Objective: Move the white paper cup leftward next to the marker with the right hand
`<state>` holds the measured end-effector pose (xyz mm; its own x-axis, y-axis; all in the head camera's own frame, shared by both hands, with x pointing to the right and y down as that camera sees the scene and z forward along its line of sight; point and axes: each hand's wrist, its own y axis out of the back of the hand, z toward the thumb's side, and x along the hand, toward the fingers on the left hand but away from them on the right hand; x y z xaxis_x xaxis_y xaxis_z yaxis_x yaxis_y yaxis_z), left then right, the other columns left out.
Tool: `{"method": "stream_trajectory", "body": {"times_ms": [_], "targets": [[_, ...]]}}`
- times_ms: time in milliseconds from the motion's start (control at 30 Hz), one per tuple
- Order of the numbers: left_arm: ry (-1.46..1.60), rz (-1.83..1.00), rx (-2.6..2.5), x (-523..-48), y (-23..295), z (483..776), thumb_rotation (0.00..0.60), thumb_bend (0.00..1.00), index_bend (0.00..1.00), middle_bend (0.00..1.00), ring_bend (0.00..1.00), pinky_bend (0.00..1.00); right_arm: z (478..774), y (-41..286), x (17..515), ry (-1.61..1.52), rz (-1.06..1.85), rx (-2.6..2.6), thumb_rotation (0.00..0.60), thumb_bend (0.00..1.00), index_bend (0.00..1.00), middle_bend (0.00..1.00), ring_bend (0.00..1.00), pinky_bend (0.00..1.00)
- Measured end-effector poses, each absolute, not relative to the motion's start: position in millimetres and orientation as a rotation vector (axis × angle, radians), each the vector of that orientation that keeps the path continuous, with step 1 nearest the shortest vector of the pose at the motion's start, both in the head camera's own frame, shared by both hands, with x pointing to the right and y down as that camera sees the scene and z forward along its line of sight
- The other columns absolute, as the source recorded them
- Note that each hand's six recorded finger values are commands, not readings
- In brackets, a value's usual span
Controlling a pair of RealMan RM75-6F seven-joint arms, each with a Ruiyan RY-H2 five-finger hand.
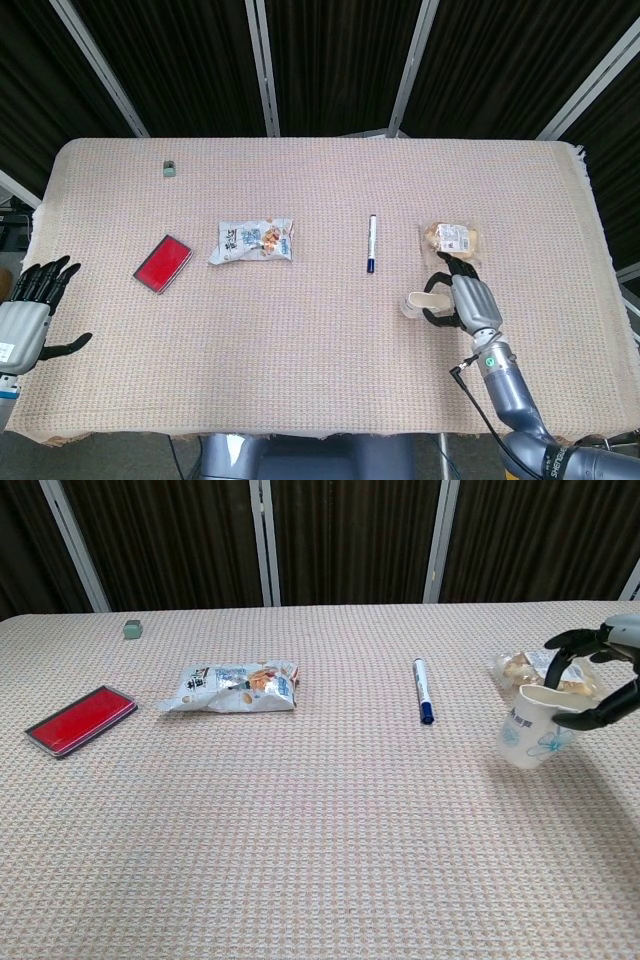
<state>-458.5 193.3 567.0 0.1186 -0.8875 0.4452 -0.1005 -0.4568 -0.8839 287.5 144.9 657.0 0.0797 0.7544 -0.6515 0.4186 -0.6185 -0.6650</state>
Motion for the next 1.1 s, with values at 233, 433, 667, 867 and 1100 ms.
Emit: {"method": "stream_trajectory", "body": {"times_ms": [233, 433, 667, 867, 1100], "targets": [[0.973, -1.409, -1.691, -459, 193, 567, 0.6, 0.11, 0.0, 0.0, 0.0, 0.0, 680, 148, 285, -1.146, 1.602, -1.999, 0.6, 0.19, 0.48, 0.03, 0.0, 0.0], [0.974, -1.408, -1.694, -459, 193, 567, 0.6, 0.11, 0.0, 0.0, 0.0, 0.0, 689, 144, 298, -1.102, 1.659, -1.893, 0.6, 0.19, 0.45, 0.01, 0.0, 0.0], [0.972, -1.408, -1.693, -459, 193, 567, 0.6, 0.11, 0.0, 0.0, 0.0, 0.0, 696, 144, 322, -1.071, 1.786, -1.78, 0.6, 0.18, 0.18, 0.0, 0.0, 0.0], [0.973, -1.408, -1.69, -459, 194, 567, 0.6, 0.11, 0.0, 0.0, 0.0, 0.0, 700, 148, 336, -0.974, 1.912, -1.67, 0.6, 0.16, 0.04, 0.0, 0.0, 0.0], [0.973, -1.408, -1.691, -459, 194, 567, 0.6, 0.11, 0.0, 0.0, 0.0, 0.0, 693, 147, 321, -0.955, 1.82, -1.641, 0.6, 0.13, 0.18, 0.0, 0.0, 0.0]]}}
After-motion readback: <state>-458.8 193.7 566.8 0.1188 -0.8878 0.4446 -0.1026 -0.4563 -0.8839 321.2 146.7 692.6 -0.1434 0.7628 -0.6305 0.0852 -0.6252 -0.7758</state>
